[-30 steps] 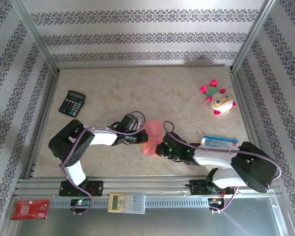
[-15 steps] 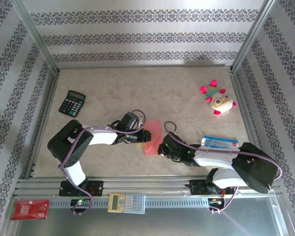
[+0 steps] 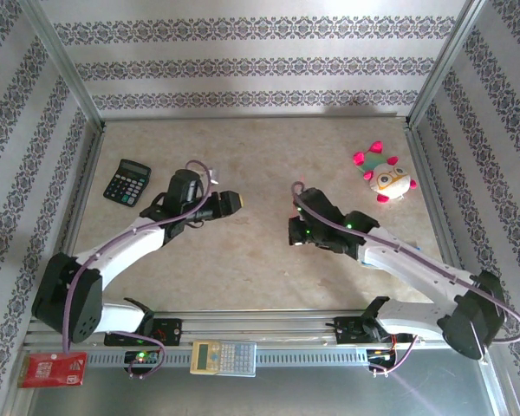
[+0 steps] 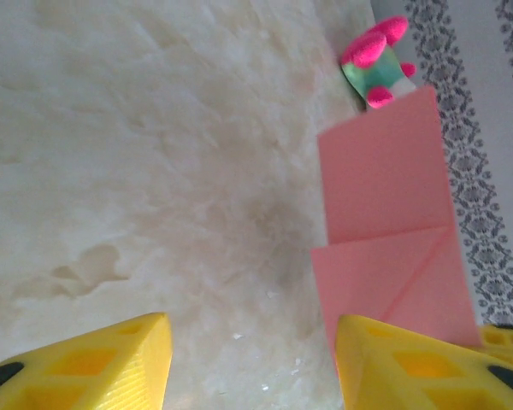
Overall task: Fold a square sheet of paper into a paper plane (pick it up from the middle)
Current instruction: Turn over the paper at the center of the table, then third fold the triangle at the center of the table.
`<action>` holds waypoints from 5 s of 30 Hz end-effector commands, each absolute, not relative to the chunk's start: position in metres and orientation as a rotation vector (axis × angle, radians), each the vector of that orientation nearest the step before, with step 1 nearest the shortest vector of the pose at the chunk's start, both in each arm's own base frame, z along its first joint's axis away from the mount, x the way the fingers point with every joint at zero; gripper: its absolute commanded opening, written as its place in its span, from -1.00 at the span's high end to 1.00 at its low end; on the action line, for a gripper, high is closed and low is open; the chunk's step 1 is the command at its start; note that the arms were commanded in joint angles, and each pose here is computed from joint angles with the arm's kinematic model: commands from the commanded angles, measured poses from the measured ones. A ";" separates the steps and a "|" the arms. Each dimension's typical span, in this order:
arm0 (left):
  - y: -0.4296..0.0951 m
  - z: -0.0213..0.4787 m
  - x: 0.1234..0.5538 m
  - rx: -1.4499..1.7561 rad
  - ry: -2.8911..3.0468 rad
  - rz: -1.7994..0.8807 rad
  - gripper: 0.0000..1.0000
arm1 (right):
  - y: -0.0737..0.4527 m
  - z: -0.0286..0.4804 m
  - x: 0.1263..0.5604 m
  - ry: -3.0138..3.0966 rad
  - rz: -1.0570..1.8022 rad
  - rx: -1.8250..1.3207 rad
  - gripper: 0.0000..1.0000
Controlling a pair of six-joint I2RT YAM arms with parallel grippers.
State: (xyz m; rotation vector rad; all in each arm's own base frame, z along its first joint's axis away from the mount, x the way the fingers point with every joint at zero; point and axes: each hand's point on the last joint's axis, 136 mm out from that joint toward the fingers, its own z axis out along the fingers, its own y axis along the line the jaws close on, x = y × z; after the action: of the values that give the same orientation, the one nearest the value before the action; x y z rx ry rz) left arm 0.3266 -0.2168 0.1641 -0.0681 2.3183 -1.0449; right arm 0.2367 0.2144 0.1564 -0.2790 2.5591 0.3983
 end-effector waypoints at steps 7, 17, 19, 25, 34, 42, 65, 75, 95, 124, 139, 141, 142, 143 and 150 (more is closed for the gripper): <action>-0.165 0.109 0.298 -0.243 2.480 -0.896 -0.07 | 0.275 0.089 0.197 2.740 0.129 -0.783 1.00; -0.175 0.100 0.286 -0.283 2.517 -1.037 -0.03 | 0.340 0.056 0.177 2.789 0.523 -0.702 0.91; -0.185 0.103 0.288 -0.296 2.498 -1.127 0.00 | 0.342 0.053 0.177 2.786 0.543 -0.685 0.88; -0.210 0.107 0.301 -0.293 2.487 -1.293 0.08 | 0.345 0.046 0.176 2.775 0.601 -0.647 0.81; -0.239 0.103 0.313 -0.247 2.505 -1.399 0.18 | 0.342 0.039 0.176 2.754 0.628 -0.613 0.79; -0.250 0.073 0.326 -0.265 2.593 -1.383 0.22 | 0.341 0.038 0.177 2.734 0.644 -0.607 0.77; -0.252 0.019 0.323 -0.219 2.760 -1.293 0.25 | 0.331 0.050 0.180 2.696 0.753 -0.599 0.56; -0.250 0.015 0.322 -0.209 2.781 -1.262 0.28 | 0.327 0.051 0.189 2.690 0.763 -0.579 0.77; -0.252 -0.002 0.320 -0.173 2.839 -1.225 0.29 | 0.308 0.048 0.223 2.740 1.016 -0.452 0.89; -0.250 -0.003 0.319 -0.164 2.848 -1.197 0.28 | 0.285 0.019 0.236 2.789 0.984 -0.391 0.89; -0.249 -0.004 0.318 -0.165 2.851 -1.195 0.28 | 0.284 0.011 0.238 2.803 0.971 -0.392 0.90; -0.249 -0.004 0.319 -0.165 2.851 -1.194 0.28 | 0.282 0.009 0.236 2.810 0.963 -0.392 0.90; -0.249 -0.004 0.319 -0.165 2.852 -1.193 0.28 | 0.281 0.008 0.236 2.814 0.959 -0.389 0.90; -0.249 -0.004 0.319 -0.164 2.851 -1.195 0.28 | 0.281 0.008 0.236 2.816 0.959 -0.387 0.90; -0.251 0.001 0.322 -0.160 2.840 -1.200 0.27 | 0.274 0.002 0.232 2.830 0.924 -0.381 0.92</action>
State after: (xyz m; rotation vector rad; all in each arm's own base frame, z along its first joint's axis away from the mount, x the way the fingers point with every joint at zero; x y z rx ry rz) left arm 0.3372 -0.2597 0.0313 -0.1257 2.7213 -1.3273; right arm 0.2344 0.2864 0.0156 -0.3855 2.8006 0.9843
